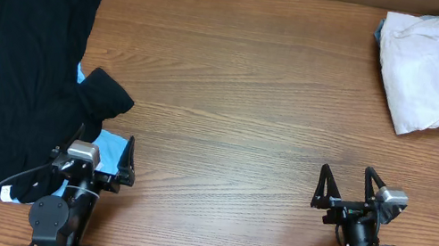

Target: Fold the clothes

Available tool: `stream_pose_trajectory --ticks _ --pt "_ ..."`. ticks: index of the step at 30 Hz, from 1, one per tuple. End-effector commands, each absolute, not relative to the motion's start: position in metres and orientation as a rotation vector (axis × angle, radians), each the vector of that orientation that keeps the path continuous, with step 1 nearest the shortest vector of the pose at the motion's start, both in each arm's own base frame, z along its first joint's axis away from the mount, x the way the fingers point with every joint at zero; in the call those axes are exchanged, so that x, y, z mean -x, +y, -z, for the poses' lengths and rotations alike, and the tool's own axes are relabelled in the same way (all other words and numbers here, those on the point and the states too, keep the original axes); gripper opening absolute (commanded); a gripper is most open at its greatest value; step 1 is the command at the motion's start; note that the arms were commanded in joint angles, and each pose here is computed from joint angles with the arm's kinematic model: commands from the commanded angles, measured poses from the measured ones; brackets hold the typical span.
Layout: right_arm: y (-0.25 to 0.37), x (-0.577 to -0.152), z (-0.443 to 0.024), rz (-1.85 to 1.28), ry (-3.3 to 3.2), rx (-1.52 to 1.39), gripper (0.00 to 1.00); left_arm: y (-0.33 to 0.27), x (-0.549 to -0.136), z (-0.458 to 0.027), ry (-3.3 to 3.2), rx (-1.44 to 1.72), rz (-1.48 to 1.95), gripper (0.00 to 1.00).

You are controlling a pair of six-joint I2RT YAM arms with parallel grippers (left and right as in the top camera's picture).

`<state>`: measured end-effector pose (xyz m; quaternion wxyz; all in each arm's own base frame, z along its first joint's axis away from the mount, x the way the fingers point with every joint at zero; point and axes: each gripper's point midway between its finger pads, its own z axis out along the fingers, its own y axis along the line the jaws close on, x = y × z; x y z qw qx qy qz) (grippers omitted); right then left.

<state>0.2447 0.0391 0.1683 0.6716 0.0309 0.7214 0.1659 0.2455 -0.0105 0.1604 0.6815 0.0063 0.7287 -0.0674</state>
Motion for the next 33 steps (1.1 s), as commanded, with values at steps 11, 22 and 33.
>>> stream_pose_trajectory --ticks 11,22,33 --pt "0.048 -0.242 -0.198 -0.417 1.498 -0.010 1.00 -0.004 -0.246 -0.165 1.613 0.017 0.125 1.00" --pt "0.052 -0.230 -0.253 -0.459 1.365 0.013 1.00 -0.004 -0.246 -0.183 1.537 0.015 0.127 1.00" --pt "0.060 -0.217 -0.283 -0.492 1.304 0.071 1.00 0.004 -0.244 -0.204 1.479 0.084 0.122 1.00"
